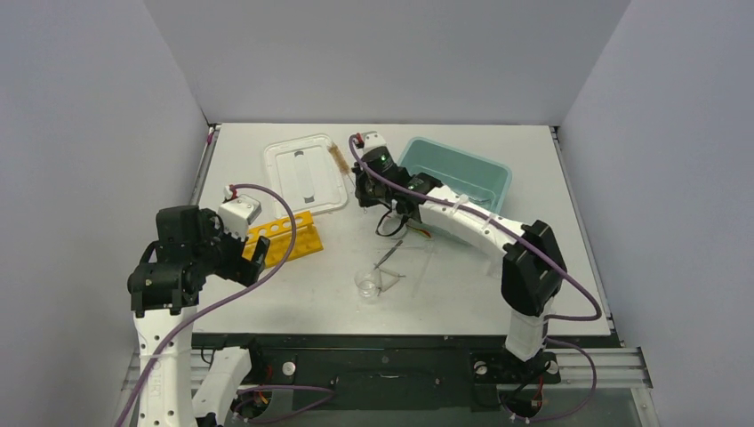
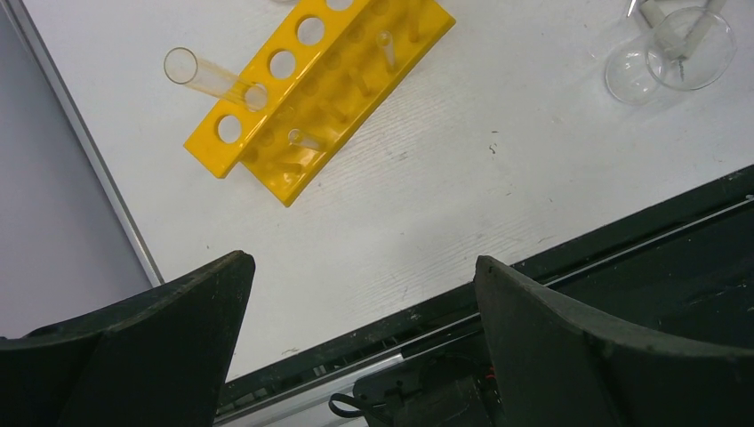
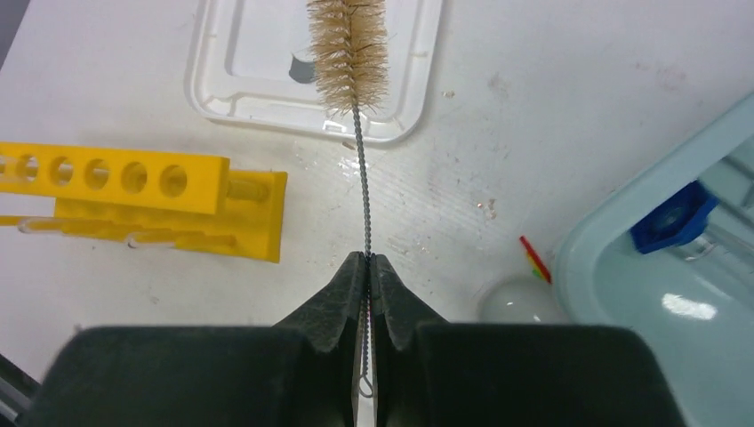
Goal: Organize the chemistry lab equipment
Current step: Pick up the chemistry item at the center of the board, then place the chemistry item in the storage box.
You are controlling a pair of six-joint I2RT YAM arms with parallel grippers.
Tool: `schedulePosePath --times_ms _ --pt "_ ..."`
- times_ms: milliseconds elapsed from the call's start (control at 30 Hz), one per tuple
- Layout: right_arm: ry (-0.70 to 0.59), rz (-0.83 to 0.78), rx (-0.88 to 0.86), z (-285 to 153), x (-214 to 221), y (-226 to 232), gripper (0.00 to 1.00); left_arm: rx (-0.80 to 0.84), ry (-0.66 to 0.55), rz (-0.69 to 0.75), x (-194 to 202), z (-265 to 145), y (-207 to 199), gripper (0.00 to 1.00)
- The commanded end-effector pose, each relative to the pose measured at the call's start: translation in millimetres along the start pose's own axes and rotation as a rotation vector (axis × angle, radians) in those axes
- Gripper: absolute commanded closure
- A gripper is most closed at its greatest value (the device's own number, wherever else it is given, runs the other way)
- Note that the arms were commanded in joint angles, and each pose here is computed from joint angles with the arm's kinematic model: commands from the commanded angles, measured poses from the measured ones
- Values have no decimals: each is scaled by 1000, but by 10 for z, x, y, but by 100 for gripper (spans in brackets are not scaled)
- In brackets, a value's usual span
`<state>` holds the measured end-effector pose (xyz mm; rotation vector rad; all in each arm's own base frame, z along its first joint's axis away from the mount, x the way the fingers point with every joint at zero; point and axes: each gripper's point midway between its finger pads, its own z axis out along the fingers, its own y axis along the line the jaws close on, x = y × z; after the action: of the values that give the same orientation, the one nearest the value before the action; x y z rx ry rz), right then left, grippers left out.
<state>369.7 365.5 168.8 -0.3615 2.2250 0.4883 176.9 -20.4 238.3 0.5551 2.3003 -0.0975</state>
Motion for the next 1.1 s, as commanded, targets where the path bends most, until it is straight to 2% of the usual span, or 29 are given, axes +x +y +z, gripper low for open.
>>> schedulePosePath --times_ms 0,33,167,233,333,467,600,733,800,833,867,933,967,1033,1067 --pt "-29 -223 -55 -614 -517 -90 100 -1 -16 10 -46 -12 11 6" --pt "-47 -262 -9 -715 -650 -253 100 1 -18 10 -48 -11 7 6" --pt "-10 -335 219 -1063 -732 -987 100 9 -21 8 -49 -4 -8 6" --pt "14 -360 353 -1249 -689 -1368 100 14 -21 9 -54 2 -12 6" --pt "98 -449 484 -1387 -393 -1737 100 17 -20 9 -58 18 -9 6" --pt "142 -495 585 -1470 -211 -1962 100 30 -21 -3 -75 64 -14 6" --pt "268 -521 604 -1290 74 -2065 100 44 -24 -11 -114 52 -31 6" --pt "313 -535 658 -1151 187 -2174 100 33 -24 -4 -97 36 -21 4" --pt "308 -538 707 -1118 149 -2230 96 27 -18 -5 -74 38 -15 3" --pt "292 -527 727 -1119 101 -2240 90 24 -18 -4 -68 33 -15 0" --pt "272 -519 767 -1131 45 -2279 87 19 -17 -4 -63 29 -10 2" --pt "233 -480 809 -1156 -56 -2312 76 15 -16 -4 -51 24 -9 3" --pt "208 -451 835 -1186 -113 -2334 63 11 -15 -5 -45 22 -5 3" --pt "161 -411 845 -1241 -184 -2324 47 7 -14 -7 -36 16 -3 3" --pt "150 -402 842 -1248 -181 -2319 45 6 -14 -6 -29 13 -5 3"
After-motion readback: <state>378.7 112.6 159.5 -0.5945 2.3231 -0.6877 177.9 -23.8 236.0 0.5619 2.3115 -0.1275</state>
